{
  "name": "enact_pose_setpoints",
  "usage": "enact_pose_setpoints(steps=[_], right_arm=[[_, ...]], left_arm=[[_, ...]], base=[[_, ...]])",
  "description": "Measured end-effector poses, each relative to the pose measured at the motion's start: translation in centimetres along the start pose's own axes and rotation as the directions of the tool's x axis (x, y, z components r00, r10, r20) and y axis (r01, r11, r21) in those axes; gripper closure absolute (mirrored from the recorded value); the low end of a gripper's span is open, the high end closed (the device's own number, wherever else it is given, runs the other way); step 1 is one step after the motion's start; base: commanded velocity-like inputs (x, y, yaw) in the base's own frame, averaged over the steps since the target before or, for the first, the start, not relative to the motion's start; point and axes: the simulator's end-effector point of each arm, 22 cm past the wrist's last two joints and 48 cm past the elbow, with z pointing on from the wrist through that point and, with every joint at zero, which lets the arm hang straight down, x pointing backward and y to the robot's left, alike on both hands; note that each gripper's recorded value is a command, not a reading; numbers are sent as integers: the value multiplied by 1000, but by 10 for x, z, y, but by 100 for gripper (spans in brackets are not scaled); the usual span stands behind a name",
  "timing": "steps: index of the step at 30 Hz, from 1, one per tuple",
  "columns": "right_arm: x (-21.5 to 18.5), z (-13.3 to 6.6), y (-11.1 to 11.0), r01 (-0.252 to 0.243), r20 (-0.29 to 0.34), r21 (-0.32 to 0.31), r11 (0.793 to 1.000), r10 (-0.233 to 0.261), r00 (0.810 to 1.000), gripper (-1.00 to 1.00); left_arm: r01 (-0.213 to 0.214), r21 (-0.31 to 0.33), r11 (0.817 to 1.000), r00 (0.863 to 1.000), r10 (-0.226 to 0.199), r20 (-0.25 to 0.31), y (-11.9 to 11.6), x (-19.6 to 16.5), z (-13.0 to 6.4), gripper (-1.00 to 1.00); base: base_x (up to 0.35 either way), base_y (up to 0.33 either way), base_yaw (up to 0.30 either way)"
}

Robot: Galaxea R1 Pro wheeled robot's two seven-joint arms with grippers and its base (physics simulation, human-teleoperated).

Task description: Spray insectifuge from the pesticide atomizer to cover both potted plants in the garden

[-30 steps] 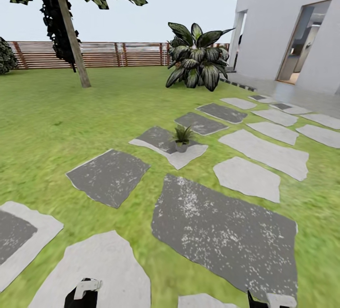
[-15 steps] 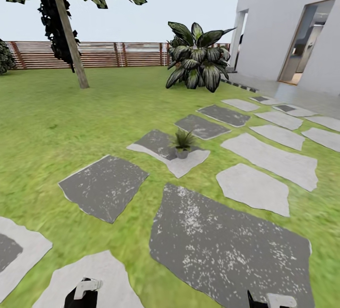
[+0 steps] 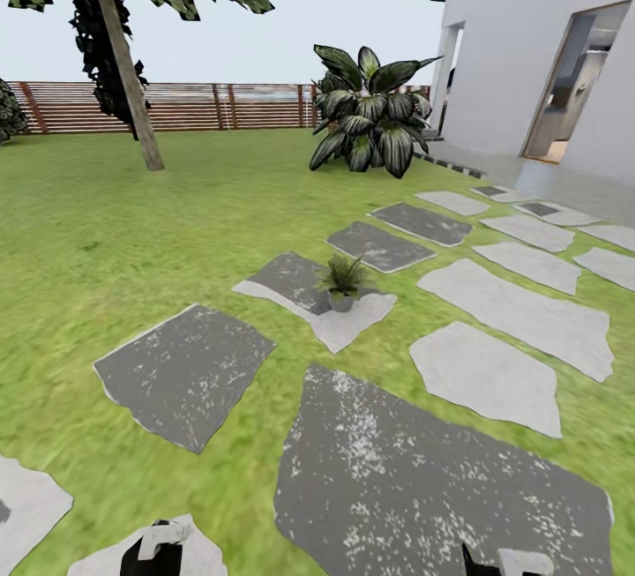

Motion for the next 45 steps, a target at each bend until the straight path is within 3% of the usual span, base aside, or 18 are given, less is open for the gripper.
enact_pose_setpoints(steps=[18, 31, 41, 45], right_arm=[[-2, 0, 0, -2, 5, 2, 1000, 2, 1000, -100], [-4, 0, 2, -15, 8, 5, 1000, 15, 1000, -100], [29, -10, 5, -16, -66, -2, 1000, 16, 998, -100], [32, -11, 7, -16, -72, -6, 1000, 15, 997, -100]], left_arm=[[0, -1, 1000, 1000, 0, 6, 1, -3, 0, 100], [10, -10, 1000, 1000, -10, 5, 6, 1, -3, 100], [4, -8, 1000, 1000, -4, 13, 6, -1, -3, 100], [-5, -23, 1000, 1000, 5, 13, 20, -2, -3, 100]], base=[[339, 0, -184], [339, 54, -21], [339, 8, 0], [329, 0, 0]])
